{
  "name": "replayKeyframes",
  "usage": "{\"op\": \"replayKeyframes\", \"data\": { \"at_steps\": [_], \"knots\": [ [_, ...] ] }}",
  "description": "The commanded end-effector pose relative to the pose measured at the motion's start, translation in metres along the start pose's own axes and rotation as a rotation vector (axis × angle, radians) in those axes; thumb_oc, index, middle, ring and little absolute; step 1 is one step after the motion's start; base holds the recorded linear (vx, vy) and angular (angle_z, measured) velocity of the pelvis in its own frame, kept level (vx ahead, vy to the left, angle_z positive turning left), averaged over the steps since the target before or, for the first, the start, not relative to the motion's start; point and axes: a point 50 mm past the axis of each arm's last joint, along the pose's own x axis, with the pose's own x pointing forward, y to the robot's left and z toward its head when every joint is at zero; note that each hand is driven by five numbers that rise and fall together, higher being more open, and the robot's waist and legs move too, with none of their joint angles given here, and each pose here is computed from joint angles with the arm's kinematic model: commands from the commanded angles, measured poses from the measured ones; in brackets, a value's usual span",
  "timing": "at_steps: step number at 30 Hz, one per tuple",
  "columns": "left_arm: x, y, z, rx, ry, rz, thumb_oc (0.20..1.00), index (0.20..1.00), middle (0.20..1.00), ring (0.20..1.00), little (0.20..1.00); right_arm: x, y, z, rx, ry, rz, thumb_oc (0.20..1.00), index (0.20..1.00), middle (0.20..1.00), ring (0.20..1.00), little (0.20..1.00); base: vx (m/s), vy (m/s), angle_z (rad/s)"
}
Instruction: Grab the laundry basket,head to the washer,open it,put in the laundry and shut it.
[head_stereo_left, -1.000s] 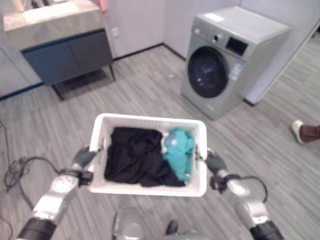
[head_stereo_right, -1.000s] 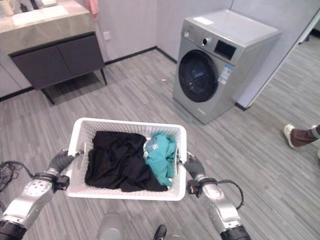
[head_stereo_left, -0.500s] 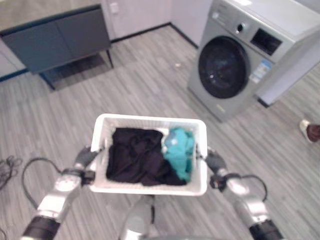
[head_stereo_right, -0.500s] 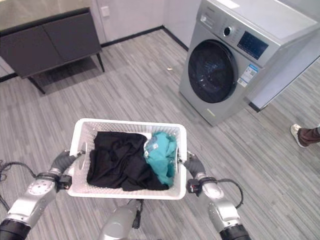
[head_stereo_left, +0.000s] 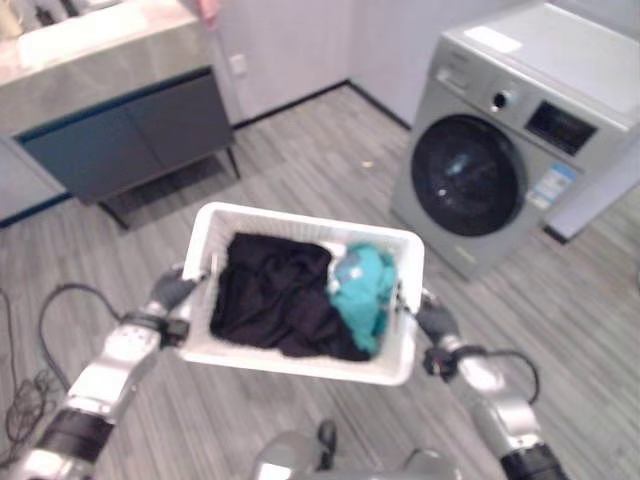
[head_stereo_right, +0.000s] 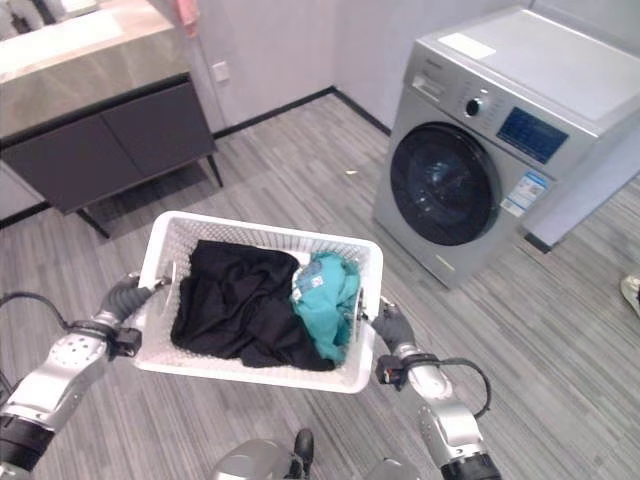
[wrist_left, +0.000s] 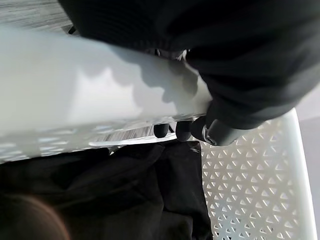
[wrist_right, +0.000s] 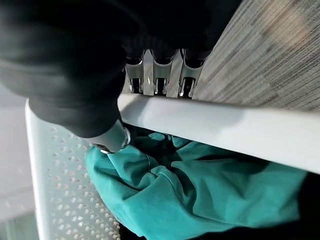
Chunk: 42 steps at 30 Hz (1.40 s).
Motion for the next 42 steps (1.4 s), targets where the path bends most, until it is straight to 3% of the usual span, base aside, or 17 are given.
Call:
{"op": "replayKeyframes", "data": {
  "at_steps": [1,14,42],
  "knots": [
    [0.001,-0.027,0.057,-0.090,-0.302,-0.172,0.200,0.200,0.200,0.200,0.200,0.005,0.041,0.037,0.049,-0.193,0.285,0.200,0.200,0.200,0.200,0.200,0.04,-0.155,0.70],
    [0.003,-0.053,0.040,-0.135,-0.250,-0.238,0.200,0.200,0.200,0.200,0.200,-0.004,0.023,0.021,0.022,-0.153,0.232,0.200,0.200,0.200,0.200,0.200,-0.02,-0.115,-0.13],
    [0.002,-0.061,0.023,-0.128,-0.203,-0.255,0.200,0.200,0.200,0.200,0.200,-0.006,0.017,0.005,-0.021,-0.095,0.236,0.200,0.200,0.200,0.200,0.200,0.00,-0.001,0.01]
  ]
}}
